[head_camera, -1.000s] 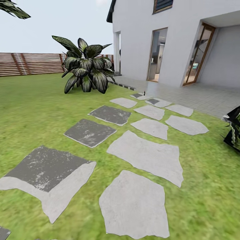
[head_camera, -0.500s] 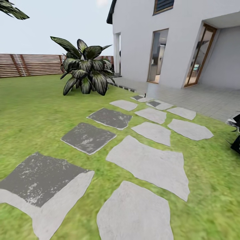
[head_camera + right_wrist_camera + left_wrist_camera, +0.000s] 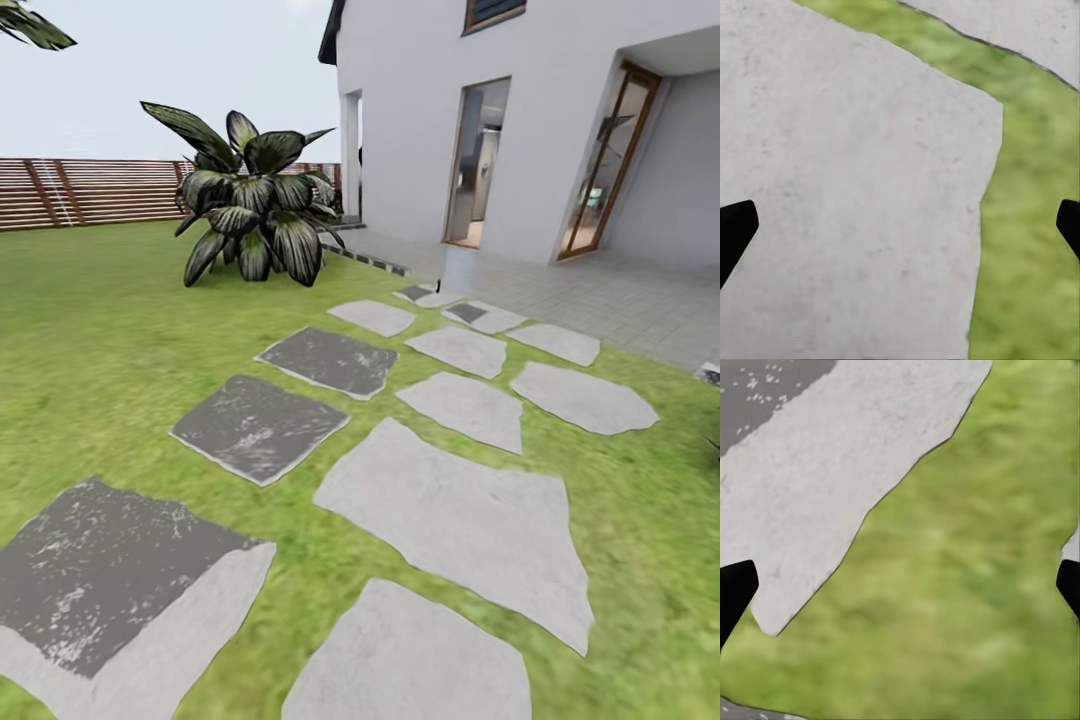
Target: In the garden, pick up the pesticide atomizer on the floor and spray pesticide onto both trees until each tree trunk is fully covered.
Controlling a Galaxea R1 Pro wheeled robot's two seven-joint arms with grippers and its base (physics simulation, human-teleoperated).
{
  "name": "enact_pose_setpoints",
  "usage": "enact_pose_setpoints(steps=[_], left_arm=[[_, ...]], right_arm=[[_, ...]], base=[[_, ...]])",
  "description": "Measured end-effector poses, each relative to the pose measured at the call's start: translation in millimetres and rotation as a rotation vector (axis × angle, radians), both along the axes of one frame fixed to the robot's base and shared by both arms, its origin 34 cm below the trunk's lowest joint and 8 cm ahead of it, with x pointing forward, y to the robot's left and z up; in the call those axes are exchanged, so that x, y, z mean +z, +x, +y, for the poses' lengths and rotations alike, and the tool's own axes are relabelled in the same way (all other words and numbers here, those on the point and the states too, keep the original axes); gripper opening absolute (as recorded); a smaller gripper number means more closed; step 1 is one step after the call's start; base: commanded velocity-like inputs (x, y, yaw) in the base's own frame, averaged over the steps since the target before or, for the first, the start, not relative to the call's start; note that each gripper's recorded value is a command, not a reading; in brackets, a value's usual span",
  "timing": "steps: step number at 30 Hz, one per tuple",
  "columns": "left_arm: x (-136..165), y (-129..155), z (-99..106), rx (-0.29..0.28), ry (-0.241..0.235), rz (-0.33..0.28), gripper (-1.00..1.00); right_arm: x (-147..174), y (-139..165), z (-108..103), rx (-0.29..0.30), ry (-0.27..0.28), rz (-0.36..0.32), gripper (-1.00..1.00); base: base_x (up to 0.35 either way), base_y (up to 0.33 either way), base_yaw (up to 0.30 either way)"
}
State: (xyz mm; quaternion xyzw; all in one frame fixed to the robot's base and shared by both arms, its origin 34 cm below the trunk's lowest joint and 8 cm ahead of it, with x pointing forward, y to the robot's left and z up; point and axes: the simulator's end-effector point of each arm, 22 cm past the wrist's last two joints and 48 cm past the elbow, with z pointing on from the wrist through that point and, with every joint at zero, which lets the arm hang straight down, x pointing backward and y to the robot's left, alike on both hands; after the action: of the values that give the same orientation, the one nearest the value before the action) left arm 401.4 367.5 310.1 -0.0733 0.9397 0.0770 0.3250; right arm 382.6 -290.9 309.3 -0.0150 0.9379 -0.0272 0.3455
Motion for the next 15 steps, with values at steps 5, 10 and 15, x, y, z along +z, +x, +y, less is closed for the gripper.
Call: enact_pose_setpoints(steps=[5,10,15], left_arm=[[0.0,0.0,-0.2,-0.001,0.0,0.0,1.0],[0.0,0.0,-0.2,-0.001,0.0,0.0,1.0],[0.0,0.1,-0.2,-0.001,0.0,0.0,1.0]], right_arm=[[0.2,0.4,-0.2,-0.001,0.0,-0.001,1.0],[0.0,0.0,-0.2,0.0,0.0,0.0,1.0],[-0.2,-0.4,0.0,0.001,0.0,0.001,1.0]], base=[[0.34,0.0,0.0],[0.34,0.0,0.0],[0.34,0.0,-0.031]])
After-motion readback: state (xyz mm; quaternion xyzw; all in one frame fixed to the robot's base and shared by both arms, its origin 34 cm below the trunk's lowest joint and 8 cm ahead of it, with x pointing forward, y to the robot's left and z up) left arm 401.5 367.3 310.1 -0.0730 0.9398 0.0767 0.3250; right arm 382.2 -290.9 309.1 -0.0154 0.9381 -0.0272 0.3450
